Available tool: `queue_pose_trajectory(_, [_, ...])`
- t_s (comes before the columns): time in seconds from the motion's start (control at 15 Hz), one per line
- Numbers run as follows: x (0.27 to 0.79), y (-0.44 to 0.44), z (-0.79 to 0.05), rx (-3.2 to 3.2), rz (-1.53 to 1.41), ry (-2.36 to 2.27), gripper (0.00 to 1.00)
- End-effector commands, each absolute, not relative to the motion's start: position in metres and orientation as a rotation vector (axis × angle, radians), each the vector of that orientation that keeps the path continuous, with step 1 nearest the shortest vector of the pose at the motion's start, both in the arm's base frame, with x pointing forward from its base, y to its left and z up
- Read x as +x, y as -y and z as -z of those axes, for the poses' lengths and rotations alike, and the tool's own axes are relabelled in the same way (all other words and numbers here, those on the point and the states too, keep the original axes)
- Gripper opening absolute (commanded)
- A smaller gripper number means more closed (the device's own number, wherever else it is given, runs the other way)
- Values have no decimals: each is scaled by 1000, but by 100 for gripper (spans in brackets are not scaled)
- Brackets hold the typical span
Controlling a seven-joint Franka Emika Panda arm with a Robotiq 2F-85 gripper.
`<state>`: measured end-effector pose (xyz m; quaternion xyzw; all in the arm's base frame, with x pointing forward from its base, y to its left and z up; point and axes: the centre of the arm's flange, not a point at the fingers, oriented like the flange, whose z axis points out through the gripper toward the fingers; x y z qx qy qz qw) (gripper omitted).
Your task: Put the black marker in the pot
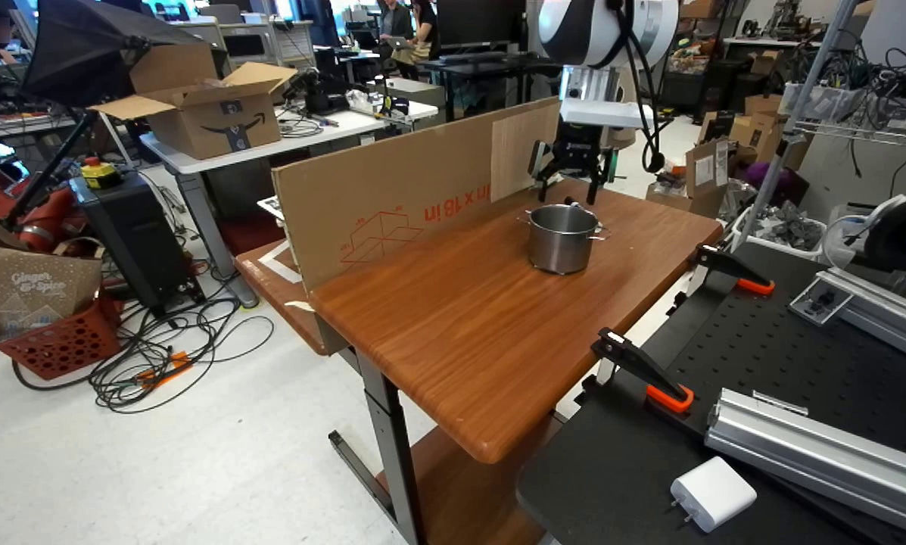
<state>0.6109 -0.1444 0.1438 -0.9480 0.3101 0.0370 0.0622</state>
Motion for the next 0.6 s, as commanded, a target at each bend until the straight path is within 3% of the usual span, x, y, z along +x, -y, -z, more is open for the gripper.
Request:
queue_pose_trajectory(0.0, [622,147,-131,-2860,-110,-967,75])
queue_pose_trajectory(0.07, [622,147,-131,-2861,-109,-971,74])
queue_pose_trajectory(0.53, [628,149,-139,-2852,-82,-986,20])
